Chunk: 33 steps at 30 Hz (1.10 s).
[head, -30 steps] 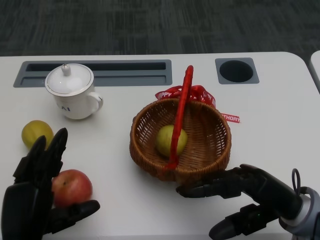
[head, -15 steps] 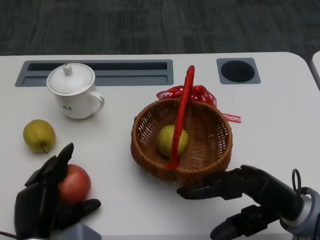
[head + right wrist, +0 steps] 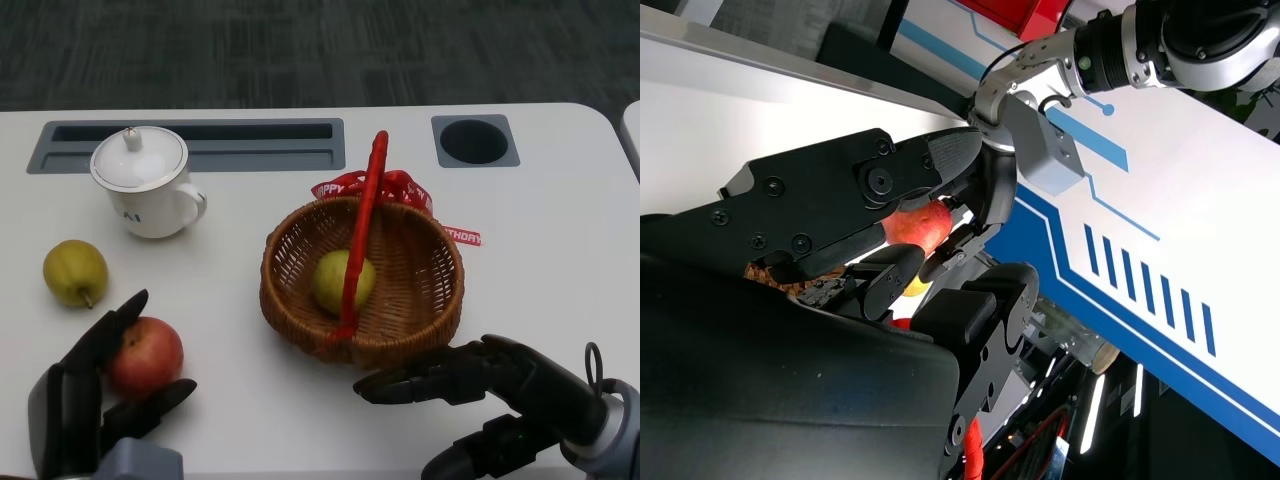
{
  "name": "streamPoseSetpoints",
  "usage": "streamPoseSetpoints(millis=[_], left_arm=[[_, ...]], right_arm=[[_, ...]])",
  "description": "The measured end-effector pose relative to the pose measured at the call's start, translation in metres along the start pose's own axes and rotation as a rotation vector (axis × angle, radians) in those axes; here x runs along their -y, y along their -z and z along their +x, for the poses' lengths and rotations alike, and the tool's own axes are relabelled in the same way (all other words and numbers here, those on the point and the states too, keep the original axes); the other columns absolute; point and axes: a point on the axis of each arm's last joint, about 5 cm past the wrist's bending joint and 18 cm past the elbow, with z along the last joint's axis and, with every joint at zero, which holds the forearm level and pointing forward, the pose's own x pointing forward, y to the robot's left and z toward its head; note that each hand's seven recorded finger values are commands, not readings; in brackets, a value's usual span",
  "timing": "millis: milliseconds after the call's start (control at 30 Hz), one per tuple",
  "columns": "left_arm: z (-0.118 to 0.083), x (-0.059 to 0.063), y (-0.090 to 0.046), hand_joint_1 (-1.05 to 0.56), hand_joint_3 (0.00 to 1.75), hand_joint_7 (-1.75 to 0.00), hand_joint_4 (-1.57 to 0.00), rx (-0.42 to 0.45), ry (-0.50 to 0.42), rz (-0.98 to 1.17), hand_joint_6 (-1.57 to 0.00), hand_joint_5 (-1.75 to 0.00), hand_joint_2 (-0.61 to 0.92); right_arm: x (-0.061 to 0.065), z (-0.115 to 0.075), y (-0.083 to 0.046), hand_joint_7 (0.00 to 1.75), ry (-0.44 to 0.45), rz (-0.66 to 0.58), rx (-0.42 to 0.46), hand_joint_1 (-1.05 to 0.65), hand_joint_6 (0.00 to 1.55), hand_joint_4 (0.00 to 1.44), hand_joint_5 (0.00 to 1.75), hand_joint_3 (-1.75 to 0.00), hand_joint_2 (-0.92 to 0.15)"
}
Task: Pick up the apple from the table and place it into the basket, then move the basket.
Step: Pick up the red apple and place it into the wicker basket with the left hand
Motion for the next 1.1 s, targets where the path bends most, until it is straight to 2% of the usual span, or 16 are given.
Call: streamPoseSetpoints(millis=[133,333,633,867,1100], left_arm=[[-0.004,0.001,-0.005,-0.19,0.01,-0.03,-1.22,0.053,-0.037,-0.053,-1.06,-0.04,0.85],[0.002,0.000,-0.014,-0.17,0.00,-0.02,-1.22,0.140,-0.109,-0.089,-1.07,-0.03,0.84],[0.005,-0.006,-0.025,-0.19,0.00,0.00,-1.24,0.234,-0.112,-0.114,-1.06,-0.03,0.85],[0.022,-0.016,-0.058,-0.20,0.00,-0.01,-1.25,0.381,-0.050,-0.237,-1.08,-0.03,0.83],[0.045,-0.018,-0.087,-0.21,0.01,0.00,-1.27,0.434,0.057,-0.265,-1.06,-0.02,0.84]], right_arm=[[0.000,0.000,0.000,0.00,0.000,0.000,0.001,-0.40,0.68,0.77,0.00,-0.01,-0.90],[-0.001,0.001,0.000,0.01,-0.005,0.001,0.003,-0.41,0.70,0.79,0.01,-0.01,-0.91],[-0.002,0.001,0.001,0.00,-0.010,0.009,0.001,-0.40,0.70,0.80,0.01,-0.01,-0.92],[-0.003,0.000,0.001,0.00,-0.010,0.014,-0.001,-0.40,0.70,0.80,0.00,-0.01,-0.92],[-0.005,0.001,0.001,0.00,-0.008,0.024,0.002,-0.39,0.70,0.80,0.00,-0.01,-0.92]])
